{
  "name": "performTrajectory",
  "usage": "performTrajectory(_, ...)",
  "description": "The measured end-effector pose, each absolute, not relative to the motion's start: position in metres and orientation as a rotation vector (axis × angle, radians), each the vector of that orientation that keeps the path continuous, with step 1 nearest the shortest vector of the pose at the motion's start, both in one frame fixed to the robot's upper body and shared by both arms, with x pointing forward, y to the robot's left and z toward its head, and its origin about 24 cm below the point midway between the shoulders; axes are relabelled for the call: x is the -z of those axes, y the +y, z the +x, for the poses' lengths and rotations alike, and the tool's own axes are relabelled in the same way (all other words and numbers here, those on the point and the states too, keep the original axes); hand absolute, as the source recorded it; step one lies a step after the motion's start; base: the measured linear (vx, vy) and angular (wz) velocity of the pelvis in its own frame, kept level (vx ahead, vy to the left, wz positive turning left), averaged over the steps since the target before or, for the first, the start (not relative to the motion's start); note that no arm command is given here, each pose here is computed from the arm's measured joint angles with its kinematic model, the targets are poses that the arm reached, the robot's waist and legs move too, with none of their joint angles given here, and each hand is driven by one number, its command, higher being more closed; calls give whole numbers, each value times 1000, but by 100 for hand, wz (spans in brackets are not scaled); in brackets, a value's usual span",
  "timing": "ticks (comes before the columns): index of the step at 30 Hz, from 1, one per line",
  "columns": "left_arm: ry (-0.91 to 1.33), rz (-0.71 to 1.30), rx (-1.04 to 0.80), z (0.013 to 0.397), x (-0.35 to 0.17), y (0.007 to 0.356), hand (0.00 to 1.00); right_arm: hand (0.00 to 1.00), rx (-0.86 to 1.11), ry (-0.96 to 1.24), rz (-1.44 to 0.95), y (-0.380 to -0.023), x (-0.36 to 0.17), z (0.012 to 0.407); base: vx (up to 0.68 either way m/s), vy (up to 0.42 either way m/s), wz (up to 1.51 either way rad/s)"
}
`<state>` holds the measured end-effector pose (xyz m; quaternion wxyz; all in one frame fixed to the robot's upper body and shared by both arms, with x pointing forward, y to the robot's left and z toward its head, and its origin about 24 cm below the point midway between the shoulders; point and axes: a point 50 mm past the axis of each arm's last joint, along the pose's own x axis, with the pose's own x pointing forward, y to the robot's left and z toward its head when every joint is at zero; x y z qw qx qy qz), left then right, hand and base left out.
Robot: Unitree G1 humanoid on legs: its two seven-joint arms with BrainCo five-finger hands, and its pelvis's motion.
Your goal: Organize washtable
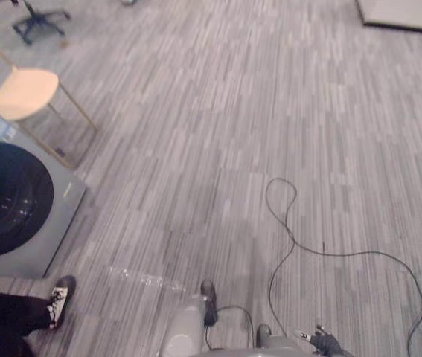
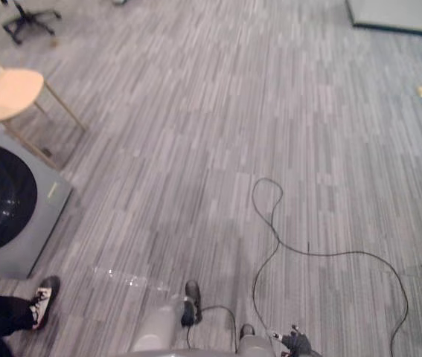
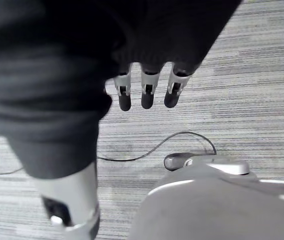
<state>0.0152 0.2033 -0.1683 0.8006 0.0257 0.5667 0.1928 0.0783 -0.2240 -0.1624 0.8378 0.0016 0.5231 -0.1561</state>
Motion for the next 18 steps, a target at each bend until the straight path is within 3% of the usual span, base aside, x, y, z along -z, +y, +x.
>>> performTrajectory(4, 1230, 70, -402, 9, 167, 210, 0, 0, 319, 1095, 11, -220, 162, 80, 513, 195, -5)
performTrajectory(9, 1230, 102, -366, 9, 167, 211, 0, 0, 302, 1054, 14, -219, 159, 84, 562, 23, 77)
performTrajectory(18, 1260, 71, -369, 1, 170, 197, 0, 0, 338, 986, 6, -231, 151, 88, 672, -247, 89)
